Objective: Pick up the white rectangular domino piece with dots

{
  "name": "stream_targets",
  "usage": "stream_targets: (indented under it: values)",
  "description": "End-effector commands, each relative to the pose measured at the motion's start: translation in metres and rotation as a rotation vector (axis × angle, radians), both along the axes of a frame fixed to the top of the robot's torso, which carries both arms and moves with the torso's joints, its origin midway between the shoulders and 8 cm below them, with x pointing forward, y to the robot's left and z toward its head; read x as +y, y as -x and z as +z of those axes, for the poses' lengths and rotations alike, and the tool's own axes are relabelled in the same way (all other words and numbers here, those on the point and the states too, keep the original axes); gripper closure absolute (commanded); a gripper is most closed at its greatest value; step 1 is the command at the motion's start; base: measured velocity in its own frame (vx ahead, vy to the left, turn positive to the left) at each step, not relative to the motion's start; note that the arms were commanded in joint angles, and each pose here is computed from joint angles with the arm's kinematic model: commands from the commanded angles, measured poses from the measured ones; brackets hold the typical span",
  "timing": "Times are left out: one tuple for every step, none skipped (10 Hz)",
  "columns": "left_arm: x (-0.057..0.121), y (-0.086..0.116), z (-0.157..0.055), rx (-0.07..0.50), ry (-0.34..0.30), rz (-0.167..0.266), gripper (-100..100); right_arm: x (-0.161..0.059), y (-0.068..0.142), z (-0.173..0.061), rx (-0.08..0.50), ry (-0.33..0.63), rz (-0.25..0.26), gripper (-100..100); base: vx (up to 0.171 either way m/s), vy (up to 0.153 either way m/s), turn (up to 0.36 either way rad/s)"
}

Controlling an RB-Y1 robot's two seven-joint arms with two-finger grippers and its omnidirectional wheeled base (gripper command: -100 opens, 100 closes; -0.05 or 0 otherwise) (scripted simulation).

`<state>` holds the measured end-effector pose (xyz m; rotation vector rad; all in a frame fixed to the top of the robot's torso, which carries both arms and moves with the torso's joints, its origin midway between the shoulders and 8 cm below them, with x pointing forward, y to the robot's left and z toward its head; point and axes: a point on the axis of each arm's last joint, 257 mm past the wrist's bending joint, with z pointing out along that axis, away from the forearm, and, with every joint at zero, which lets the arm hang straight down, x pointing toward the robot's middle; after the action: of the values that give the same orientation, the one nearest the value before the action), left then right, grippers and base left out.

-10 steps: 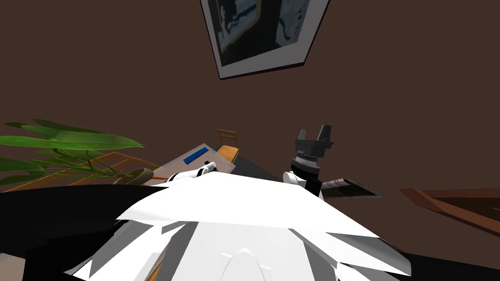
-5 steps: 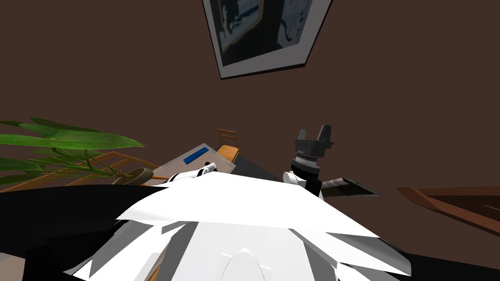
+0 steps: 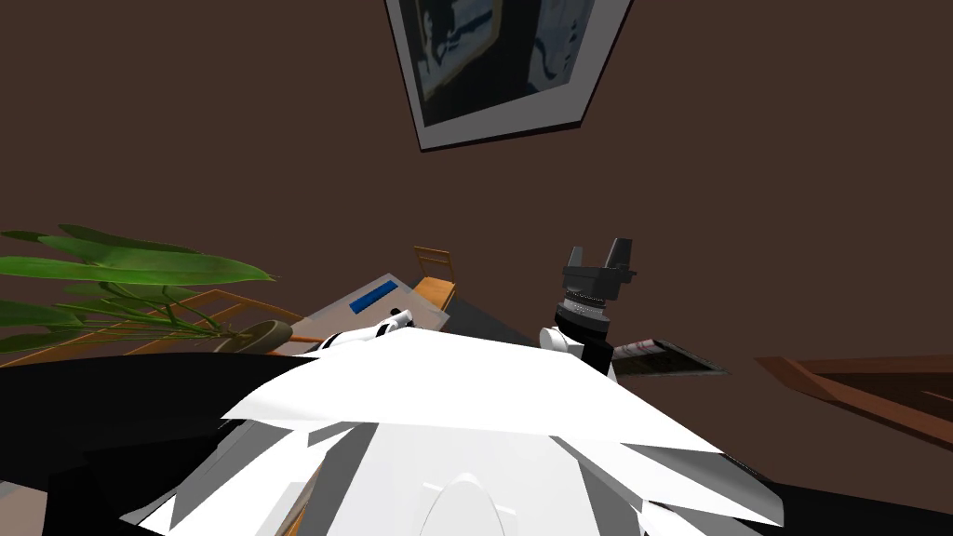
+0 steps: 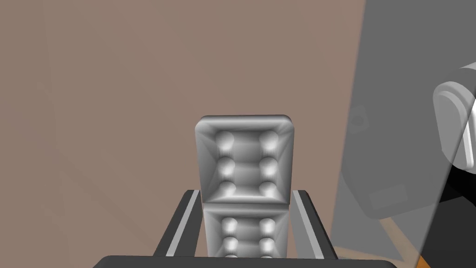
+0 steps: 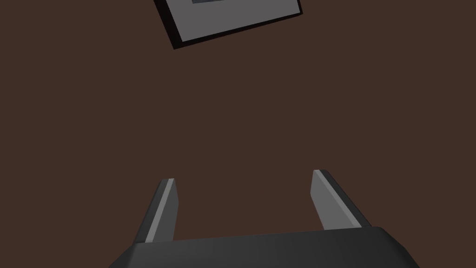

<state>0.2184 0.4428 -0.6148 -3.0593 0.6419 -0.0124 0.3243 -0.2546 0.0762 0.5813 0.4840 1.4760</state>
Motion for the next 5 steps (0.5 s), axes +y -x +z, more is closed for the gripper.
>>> stream_targets:
  values:
    - [0.000, 0.000, 0.000, 0.000, 0.000, 0.000, 100, 0.000, 0.000, 0.000, 0.000, 0.000, 0.000, 0, 0.000, 0.000, 0.000]
    - [0.000, 0.000, 0.000, 0.000, 0.000, 0.000, 100, 0.000, 0.000, 0.000, 0.000, 0.000, 0.000, 0, 0.000, 0.000, 0.000]
    - [0.000, 0.000, 0.000, 0.000, 0.000, 0.000, 0, 0.000, 0.000, 0.000, 0.000, 0.000, 0.000, 0, 0.000, 0.000, 0.000]
    - [0.008, -0.008, 0.008, -0.004, -0.001, -0.015, 100, 0.000, 0.000, 0.000, 0.000, 0.000, 0.000, 0, 0.013, -0.039, 0.110]
    - [0.001, 0.009, 0.002, 0.030, 0.016, -0.006, 100, 0.000, 0.000, 0.000, 0.000, 0.000, 0.000, 0, 0.013, -0.048, 0.047]
